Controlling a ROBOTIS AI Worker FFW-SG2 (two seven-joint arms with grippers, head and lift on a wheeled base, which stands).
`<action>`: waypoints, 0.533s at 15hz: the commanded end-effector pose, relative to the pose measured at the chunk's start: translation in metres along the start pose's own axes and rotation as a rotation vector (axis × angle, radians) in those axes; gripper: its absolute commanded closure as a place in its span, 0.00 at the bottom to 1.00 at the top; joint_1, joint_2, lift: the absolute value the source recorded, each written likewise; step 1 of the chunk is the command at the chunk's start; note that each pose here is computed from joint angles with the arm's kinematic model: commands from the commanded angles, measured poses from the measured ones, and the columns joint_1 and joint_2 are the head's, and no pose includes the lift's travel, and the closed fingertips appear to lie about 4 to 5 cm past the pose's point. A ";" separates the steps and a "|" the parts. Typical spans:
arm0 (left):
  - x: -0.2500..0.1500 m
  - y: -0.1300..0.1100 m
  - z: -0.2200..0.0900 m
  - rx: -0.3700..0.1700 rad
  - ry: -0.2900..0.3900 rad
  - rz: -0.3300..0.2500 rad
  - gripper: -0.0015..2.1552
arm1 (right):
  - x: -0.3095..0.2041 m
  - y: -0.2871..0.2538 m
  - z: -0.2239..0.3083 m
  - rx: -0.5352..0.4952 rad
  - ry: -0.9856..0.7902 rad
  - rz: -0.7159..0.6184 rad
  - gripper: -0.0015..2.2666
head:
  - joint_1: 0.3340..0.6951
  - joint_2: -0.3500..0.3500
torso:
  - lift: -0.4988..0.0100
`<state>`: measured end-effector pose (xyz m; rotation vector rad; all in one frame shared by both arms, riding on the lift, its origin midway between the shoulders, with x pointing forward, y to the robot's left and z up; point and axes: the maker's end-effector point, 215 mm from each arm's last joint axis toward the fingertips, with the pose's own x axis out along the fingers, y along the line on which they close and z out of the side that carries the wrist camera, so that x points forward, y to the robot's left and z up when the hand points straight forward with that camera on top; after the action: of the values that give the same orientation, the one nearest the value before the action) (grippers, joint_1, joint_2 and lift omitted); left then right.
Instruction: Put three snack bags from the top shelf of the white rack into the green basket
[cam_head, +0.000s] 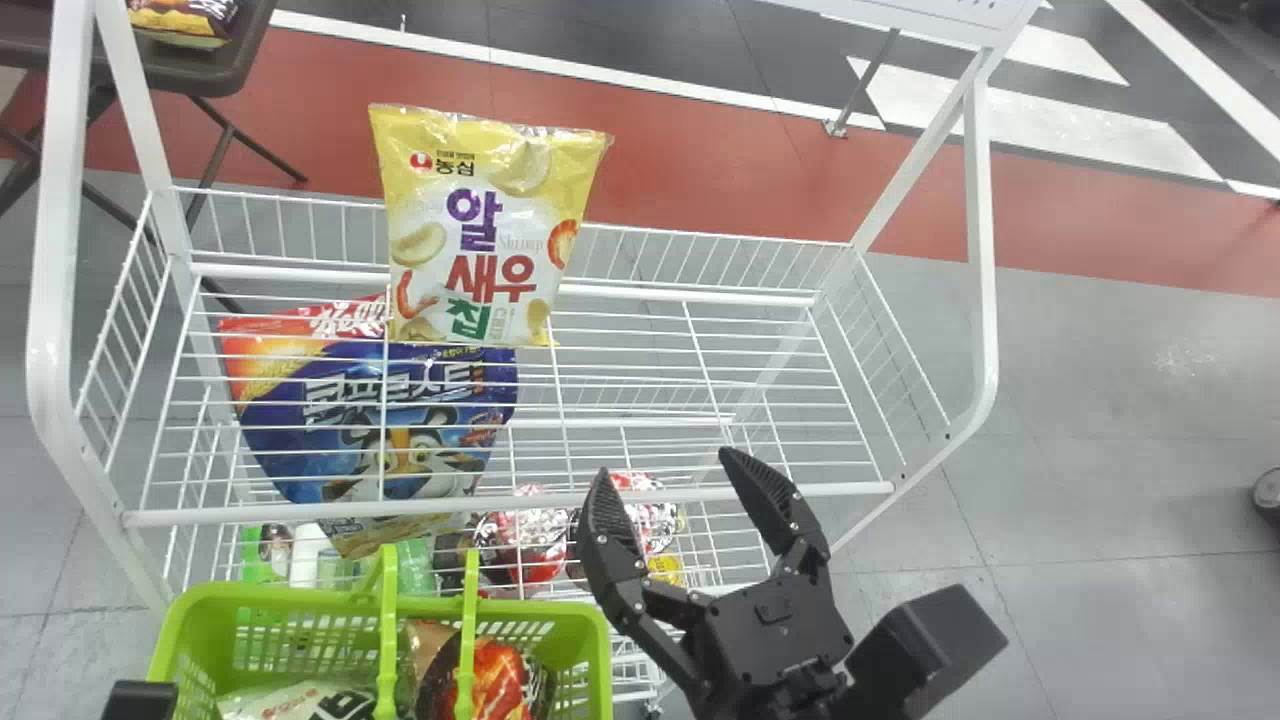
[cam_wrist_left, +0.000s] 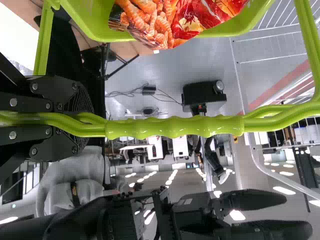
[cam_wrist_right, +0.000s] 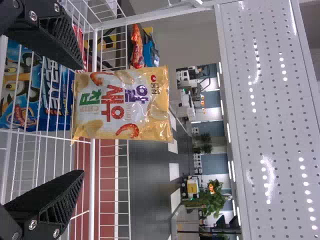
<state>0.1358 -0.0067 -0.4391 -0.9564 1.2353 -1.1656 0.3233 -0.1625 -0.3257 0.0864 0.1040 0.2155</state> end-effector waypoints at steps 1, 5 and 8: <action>-0.001 0.000 -0.001 -0.004 -0.002 -0.002 1.00 | -0.003 0.000 0.003 -0.001 -0.014 -0.001 0.03 | 1.00 0.00 | 0.98; -0.001 0.000 -0.001 -0.007 -0.005 -0.005 1.00 | -0.003 -0.001 0.005 -0.003 -0.021 -0.001 0.03 | 1.00 0.00 | 0.98; -0.001 0.000 -0.001 -0.009 -0.006 -0.007 1.00 | -0.003 -0.001 0.006 -0.005 -0.024 0.000 0.03 | 1.00 0.00 | 0.98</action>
<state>0.1348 -0.0053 -0.4390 -0.9702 1.2343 -1.1624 0.3211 -0.1643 -0.3191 0.0846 0.0792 0.2142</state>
